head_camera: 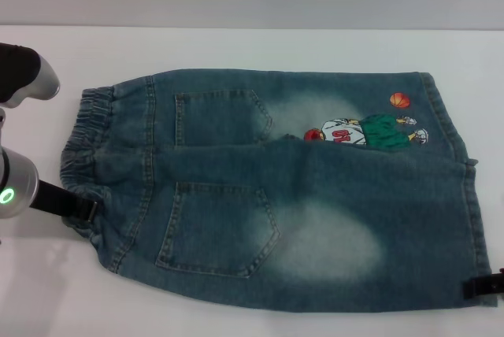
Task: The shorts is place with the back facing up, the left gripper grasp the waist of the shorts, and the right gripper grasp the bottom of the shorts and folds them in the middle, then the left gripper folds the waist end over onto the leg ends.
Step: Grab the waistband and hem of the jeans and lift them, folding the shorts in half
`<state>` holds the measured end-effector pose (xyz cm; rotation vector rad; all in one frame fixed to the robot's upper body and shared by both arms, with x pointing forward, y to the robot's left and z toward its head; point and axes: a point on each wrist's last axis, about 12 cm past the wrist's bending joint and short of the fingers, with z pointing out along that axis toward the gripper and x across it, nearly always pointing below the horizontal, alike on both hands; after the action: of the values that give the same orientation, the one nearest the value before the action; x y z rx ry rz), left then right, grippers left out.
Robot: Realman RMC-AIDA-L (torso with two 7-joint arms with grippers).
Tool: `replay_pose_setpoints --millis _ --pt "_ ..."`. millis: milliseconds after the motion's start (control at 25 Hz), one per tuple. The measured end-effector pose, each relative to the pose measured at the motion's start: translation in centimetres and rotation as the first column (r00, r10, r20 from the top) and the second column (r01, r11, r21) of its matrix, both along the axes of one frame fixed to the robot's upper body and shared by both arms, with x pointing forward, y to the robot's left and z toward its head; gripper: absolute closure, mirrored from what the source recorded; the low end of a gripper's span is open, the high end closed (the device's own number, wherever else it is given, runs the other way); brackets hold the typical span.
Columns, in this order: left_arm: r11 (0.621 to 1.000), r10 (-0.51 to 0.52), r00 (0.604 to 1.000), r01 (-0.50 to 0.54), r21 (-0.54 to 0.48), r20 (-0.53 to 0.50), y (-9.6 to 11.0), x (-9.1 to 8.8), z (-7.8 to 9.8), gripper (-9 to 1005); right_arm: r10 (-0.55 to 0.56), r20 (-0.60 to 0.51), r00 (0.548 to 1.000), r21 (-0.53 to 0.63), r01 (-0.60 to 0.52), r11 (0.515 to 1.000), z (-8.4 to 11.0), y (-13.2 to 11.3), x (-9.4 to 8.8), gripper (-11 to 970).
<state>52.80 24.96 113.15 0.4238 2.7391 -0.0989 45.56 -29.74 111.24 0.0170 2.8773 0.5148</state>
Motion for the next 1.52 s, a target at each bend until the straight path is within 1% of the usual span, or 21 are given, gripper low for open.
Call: replay_pose_setpoints --millis 360,680,840,1040,1160,1520 --pt "1.000 -0.004 1.000 0.004 0.001 0.001 0.0 0.0 0.0 897 0.031 0.025 0.999 0.005 -0.031 1.000 0.1 1.2 0.7 332" --pt "1.000 -0.008 1.000 0.008 0.000 -0.002 -0.1 0.0 -0.2 897 0.032 0.039 0.999 0.011 -0.032 0.999 0.1 1.4 0.9 335" --pt "1.000 -0.009 1.000 0.009 -0.001 -0.002 -0.1 0.0 -0.2 897 0.038 0.051 0.998 0.051 -0.040 0.998 0.3 1.8 1.0 336" --pt "1.000 -0.010 1.000 0.010 -0.001 0.001 -0.2 0.0 -0.1 897 0.080 0.088 0.993 0.123 -0.091 0.988 0.9 2.4 1.0 337" --pt "1.000 -0.011 1.000 0.011 -0.001 0.002 -0.2 0.0 -0.1 898 0.094 0.090 0.991 0.129 -0.105 0.986 1.0 2.7 1.1 547" --pt "1.000 -0.011 1.000 0.011 -0.003 0.003 -0.2 0.0 -0.1 897 0.115 0.095 0.989 0.127 -0.126 0.984 1.0 2.9 1.2 740"
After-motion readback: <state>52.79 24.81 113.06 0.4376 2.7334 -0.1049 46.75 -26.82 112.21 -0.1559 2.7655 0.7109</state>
